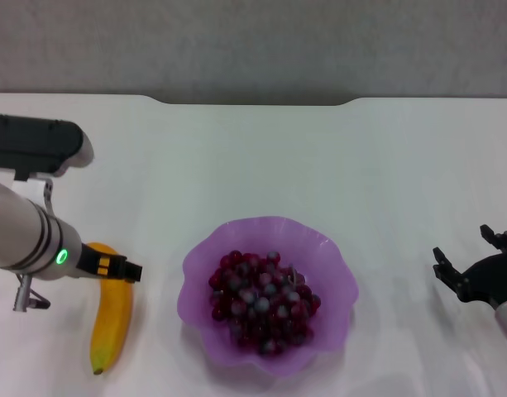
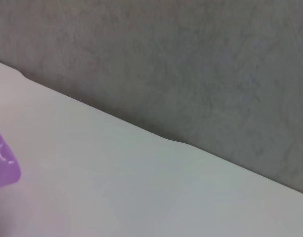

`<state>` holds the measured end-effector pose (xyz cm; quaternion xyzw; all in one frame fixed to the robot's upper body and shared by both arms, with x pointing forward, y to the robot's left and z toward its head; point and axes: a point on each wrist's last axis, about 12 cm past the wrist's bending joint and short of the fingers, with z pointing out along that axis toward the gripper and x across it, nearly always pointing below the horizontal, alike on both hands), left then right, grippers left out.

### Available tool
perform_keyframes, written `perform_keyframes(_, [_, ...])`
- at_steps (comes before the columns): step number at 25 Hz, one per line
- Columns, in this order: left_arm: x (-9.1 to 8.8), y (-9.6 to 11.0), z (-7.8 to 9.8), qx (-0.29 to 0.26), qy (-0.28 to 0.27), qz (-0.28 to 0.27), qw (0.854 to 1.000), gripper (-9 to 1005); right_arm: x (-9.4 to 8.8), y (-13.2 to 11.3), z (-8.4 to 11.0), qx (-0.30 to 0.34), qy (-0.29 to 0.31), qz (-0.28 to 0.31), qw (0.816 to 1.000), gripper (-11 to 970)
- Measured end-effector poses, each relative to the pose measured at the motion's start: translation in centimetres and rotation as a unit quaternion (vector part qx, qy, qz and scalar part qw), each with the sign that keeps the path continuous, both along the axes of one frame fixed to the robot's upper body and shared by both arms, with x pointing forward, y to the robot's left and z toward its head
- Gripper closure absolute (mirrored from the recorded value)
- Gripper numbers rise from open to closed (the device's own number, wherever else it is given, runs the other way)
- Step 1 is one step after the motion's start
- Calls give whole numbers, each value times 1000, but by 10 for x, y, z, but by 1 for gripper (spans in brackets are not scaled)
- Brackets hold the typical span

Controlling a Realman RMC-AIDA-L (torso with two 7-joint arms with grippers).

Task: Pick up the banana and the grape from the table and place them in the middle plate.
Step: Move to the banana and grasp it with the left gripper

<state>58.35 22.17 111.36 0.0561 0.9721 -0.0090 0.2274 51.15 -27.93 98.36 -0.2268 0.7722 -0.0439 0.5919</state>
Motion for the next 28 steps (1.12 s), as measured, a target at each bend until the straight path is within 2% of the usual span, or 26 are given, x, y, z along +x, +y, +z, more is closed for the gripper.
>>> perform_keyframes(5, [2, 1, -7, 0, 5, 10, 1000, 105, -2, -1, -1, 0, 2, -2, 1000, 136])
perform_keyframes(16, [4, -3, -9, -3, 6, 14, 1000, 103, -7, -5, -4, -3, 8, -7, 1000, 136])
perform_keyframes(21, [8, -7, -22, -7, 22, 14, 1000, 104, -7, -5, -4, -3, 8, -7, 1000, 138])
perform_keyframes(28, [10, -8, -25, -7, 25, 14, 1000, 105, -5, -3, -3, -1, 5, -5, 1000, 137])
